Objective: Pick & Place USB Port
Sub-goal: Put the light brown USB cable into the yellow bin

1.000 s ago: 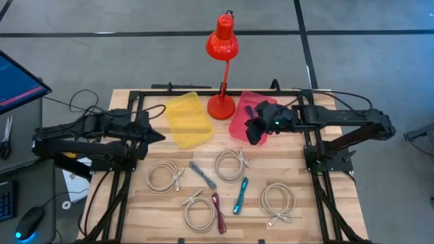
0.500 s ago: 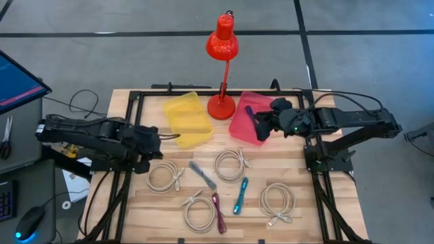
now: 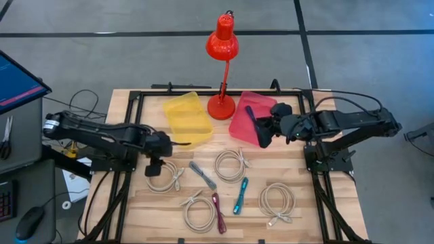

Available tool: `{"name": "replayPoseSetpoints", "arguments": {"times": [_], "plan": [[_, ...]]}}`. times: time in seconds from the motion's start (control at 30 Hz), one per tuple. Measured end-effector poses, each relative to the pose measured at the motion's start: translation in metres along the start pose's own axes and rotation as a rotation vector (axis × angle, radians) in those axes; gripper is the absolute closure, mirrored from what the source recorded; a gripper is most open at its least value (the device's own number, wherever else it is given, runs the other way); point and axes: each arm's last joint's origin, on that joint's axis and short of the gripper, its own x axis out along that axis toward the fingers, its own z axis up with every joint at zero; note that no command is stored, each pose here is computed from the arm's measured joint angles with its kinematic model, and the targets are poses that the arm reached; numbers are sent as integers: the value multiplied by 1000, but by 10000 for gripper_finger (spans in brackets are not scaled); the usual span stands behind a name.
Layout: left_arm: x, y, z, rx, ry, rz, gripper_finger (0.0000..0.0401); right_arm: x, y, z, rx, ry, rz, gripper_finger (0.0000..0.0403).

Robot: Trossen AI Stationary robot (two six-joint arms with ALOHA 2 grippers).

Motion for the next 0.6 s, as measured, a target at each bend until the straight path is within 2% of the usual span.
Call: {"name": "replayPoseSetpoints", "arguments": {"times": [0.37, 0.6], "plan": [[42, 1, 9, -6, 217, 11, 238, -7, -8, -1, -21, 21, -18, 339], [54, 0, 10, -5, 266, -9, 255, -17, -13, 0, -23, 21, -9, 339]]}}
